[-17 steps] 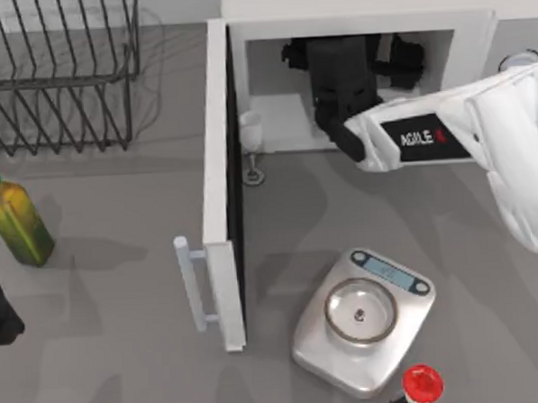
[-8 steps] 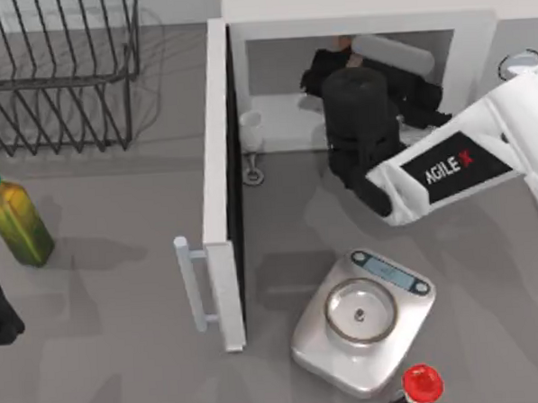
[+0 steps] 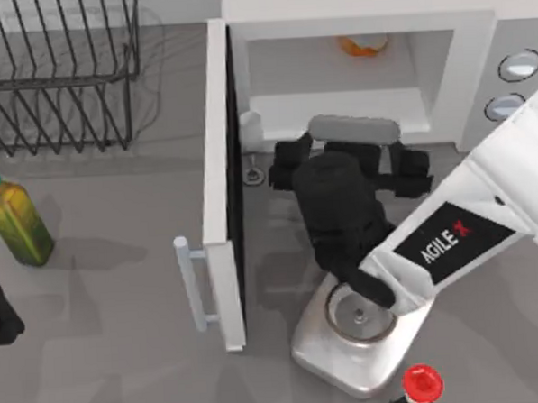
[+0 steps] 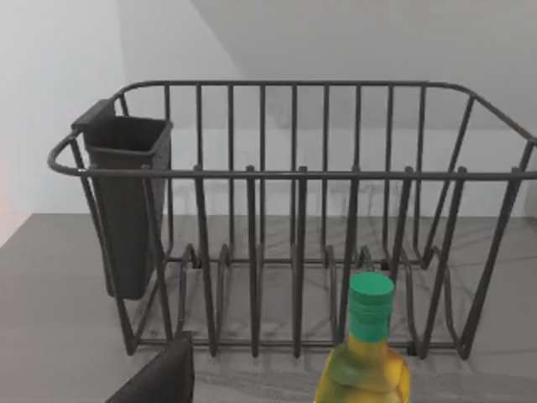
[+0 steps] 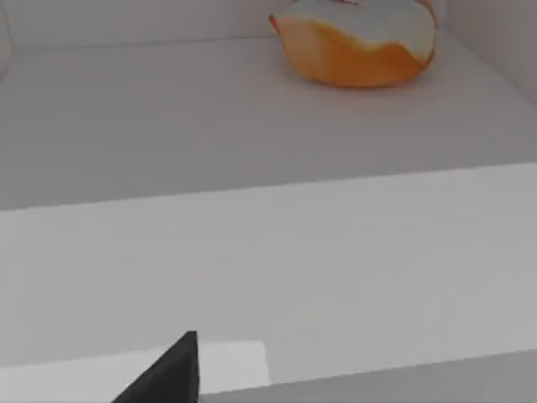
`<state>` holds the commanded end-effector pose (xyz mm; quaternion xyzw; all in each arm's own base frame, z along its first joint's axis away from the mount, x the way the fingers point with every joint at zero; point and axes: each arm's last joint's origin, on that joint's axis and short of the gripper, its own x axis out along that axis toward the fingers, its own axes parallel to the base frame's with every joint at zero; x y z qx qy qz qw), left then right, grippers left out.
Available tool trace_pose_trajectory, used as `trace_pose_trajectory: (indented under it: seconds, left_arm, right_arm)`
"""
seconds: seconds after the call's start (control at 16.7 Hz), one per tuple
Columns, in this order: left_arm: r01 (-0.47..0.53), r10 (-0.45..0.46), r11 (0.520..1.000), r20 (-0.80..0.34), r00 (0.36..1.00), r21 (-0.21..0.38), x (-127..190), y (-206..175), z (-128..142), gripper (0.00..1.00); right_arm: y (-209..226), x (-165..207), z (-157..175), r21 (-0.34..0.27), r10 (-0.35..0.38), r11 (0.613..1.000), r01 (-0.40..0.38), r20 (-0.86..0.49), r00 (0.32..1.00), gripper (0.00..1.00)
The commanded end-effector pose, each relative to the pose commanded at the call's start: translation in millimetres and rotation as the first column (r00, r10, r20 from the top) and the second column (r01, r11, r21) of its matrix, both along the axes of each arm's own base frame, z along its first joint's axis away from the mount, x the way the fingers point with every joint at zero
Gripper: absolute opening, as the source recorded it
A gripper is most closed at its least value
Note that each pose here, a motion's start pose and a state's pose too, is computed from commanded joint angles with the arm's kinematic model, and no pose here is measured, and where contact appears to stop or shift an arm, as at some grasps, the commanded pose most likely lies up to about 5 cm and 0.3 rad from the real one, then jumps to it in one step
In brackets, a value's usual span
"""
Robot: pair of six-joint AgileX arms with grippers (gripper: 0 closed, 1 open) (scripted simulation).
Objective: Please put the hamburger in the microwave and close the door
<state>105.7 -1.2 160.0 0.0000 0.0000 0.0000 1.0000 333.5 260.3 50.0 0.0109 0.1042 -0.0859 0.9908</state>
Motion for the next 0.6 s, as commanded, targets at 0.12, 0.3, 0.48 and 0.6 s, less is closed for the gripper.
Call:
trace_pose_trajectory:
  seconds: [0.12,0.3,0.48,0.6]
  left_arm:
    - [0.000,0.000,1.000,0.000,1.000,0.000,0.0,0.0,0.0,1.00]
    - [0.000,0.000,1.000,0.000,1.000,0.000,0.0,0.0,0.0,1.00]
    - [0.000,0.000,1.000,0.000,1.000,0.000,0.0,0.0,0.0,1.00]
    - [0.000,0.000,1.000,0.000,1.000,0.000,0.0,0.0,0.0,1.00]
  right_arm:
    - [6.9,-11.7,-9.6,-0.031,0.046,0.998,-0.047,-0.035,0.998,1.00]
    - [7.0,-11.9,-9.9,-0.031,0.047,0.998,-0.048,-0.036,0.998,1.00]
    - [7.4,-8.9,-4.8,-0.018,0.040,0.999,-0.041,-0.020,0.999,1.00]
    - [6.7,-8.4,4.0,-0.009,0.035,0.999,-0.035,-0.008,0.999,1.00]
